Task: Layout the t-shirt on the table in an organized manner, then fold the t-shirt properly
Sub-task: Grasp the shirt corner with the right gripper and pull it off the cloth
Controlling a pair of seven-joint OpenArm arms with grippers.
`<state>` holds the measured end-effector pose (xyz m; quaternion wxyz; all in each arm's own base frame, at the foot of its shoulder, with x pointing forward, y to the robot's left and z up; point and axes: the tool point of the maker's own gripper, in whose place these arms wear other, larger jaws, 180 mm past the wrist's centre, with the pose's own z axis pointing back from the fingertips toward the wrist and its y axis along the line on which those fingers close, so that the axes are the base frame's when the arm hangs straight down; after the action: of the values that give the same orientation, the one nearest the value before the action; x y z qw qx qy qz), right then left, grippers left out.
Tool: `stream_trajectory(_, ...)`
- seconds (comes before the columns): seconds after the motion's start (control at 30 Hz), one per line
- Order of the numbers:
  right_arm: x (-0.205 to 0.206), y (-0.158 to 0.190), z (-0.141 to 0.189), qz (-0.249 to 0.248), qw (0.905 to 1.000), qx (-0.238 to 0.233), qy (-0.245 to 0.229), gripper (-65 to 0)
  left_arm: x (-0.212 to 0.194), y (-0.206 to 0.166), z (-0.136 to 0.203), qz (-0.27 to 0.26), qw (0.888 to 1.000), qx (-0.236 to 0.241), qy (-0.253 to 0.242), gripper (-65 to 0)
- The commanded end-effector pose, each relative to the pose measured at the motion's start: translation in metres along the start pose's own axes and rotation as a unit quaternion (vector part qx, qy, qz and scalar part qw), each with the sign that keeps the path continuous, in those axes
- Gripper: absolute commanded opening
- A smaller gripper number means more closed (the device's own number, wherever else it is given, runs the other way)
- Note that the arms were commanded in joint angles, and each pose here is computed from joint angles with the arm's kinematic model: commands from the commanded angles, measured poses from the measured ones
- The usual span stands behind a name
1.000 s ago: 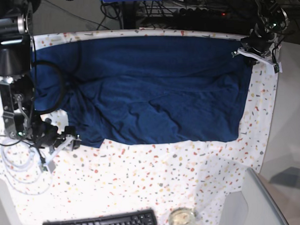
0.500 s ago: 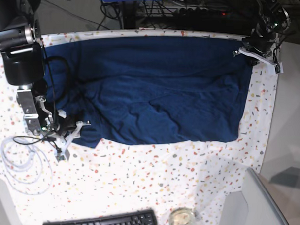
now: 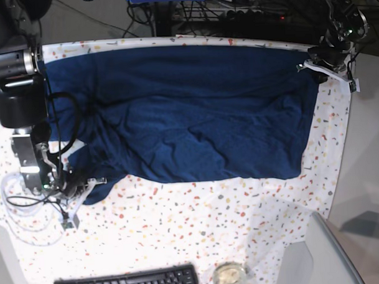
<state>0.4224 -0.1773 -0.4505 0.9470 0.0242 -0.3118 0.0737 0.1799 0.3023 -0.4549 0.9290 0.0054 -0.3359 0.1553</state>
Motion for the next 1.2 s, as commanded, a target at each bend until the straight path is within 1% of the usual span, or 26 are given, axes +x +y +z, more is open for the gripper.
stream_trajectory(0.0, 0.036, -0.013, 0.009, 0.004, 0.9991, -0.011, -0.041, -65.0, 0.012, 0.002, 0.003, -0.004, 1.0, 0.001, -0.02, -65.0)
stream_trajectory(0.4, 0.106, -0.038, 0.031, 0.018, 0.9945, -0.033, -0.098, -65.0, 0.013, 0.003, 0.003, -0.005, 1.0, 0.002, -0.021, -65.0)
stream_trajectory(0.6, 0.142, -0.046, 0.045, 0.021, 0.9906, -0.041, -0.129, -65.0, 0.016, 0.007, 0.004, -0.009, 1.0, 0.004, -0.022, -65.0)
stream_trajectory(0.7, 0.162, -0.058, 0.056, 0.023, 0.9876, -0.052, -0.146, -65.0, 0.016, 0.008, 0.005, -0.008, 1.0, 0.005, -0.022, -65.0)
stream_trajectory(0.83, 0.193, -0.062, 0.071, 0.028, 0.9787, -0.057, -0.195, -65.0, 0.02, 0.024, 0.01, 0.007, 0.999, 0.025, -0.032, -65.0)
stream_trajectory(0.87, 0.199, -0.069, 0.076, 0.029, 0.9763, -0.064, -0.205, -65.0, 0.021, 0.027, 0.011, 0.009, 0.999, 0.029, -0.034, -65.0)
stream_trajectory(1.03, 0.226, -0.079, 0.094, 0.031, 0.9682, -0.074, -0.237, -65.0, 0.028, 0.028, 0.016, 0.002, 0.999, 0.032, -0.044, -65.0)
stream_trajectory(1.17, 0.254, -0.081, 0.111, 0.035, 0.9552, -0.077, -0.284, -65.0, 0.036, 0.028, 0.026, -0.013, 0.998, 0.036, -0.056, -65.0)
